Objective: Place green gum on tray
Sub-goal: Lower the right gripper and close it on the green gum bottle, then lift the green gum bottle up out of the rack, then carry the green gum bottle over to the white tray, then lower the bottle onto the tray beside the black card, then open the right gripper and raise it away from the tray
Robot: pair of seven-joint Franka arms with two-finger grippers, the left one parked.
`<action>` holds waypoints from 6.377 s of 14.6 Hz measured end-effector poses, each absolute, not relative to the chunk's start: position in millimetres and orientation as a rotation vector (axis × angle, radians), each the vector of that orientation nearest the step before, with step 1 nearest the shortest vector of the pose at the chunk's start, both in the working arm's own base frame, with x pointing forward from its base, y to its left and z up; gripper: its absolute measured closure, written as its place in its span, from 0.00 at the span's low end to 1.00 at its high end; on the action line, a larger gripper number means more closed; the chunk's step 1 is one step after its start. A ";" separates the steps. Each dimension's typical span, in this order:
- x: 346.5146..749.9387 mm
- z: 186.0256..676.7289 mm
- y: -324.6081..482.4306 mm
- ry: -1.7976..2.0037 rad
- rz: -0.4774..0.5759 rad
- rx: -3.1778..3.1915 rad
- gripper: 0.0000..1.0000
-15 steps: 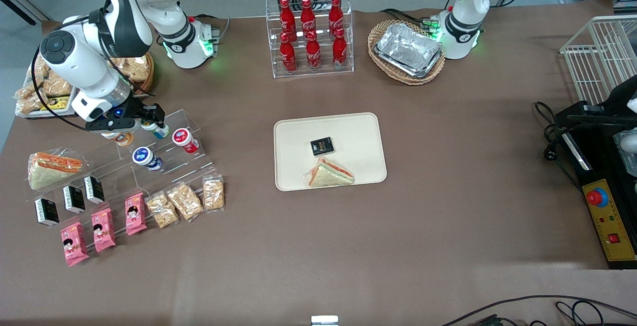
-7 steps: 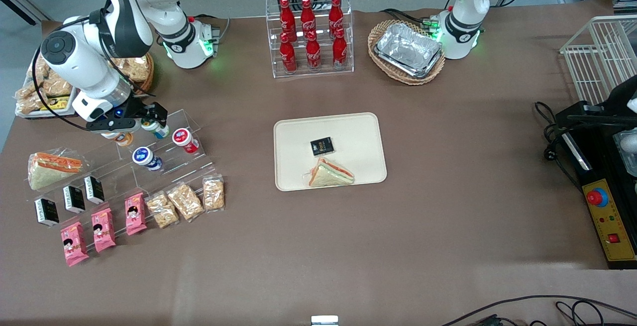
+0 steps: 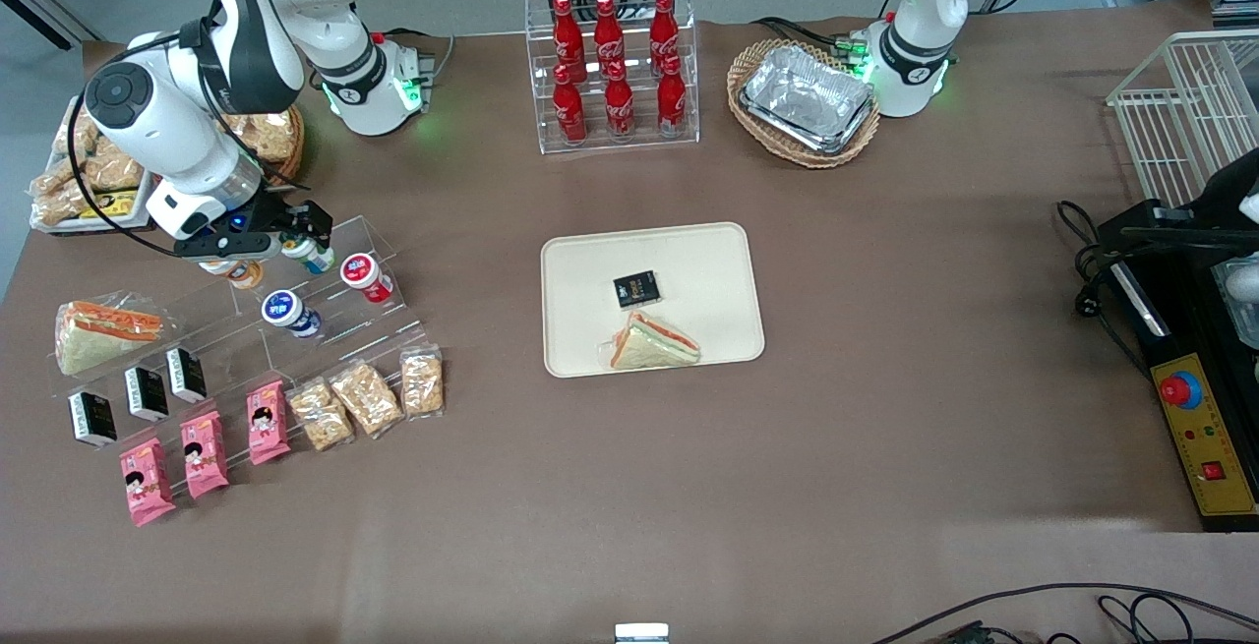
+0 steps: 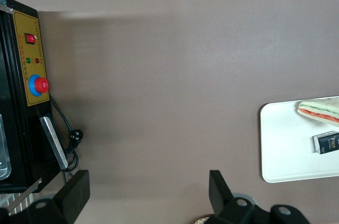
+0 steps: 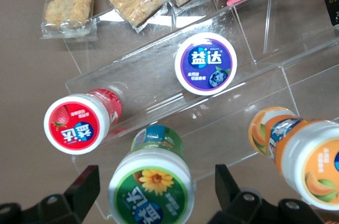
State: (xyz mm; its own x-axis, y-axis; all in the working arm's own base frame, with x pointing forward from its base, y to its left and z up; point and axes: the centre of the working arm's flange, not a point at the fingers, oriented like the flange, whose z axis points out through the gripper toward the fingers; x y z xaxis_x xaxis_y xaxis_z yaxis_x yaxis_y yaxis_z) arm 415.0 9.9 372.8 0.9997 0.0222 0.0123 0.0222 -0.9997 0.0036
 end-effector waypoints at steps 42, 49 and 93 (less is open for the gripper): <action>447.7 377.2 323.1 -0.815 -0.061 3.155 0.41; 424.6 287.0 367.0 -0.975 0.009 3.097 0.41; 462.9 707.3 150.4 0.054 0.005 3.120 0.00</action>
State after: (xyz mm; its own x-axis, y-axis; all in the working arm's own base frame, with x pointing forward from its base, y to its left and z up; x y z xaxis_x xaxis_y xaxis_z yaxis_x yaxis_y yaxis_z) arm 462.9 150.4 707.3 0.9994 0.0345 0.0031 0.0344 -0.9992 0.0214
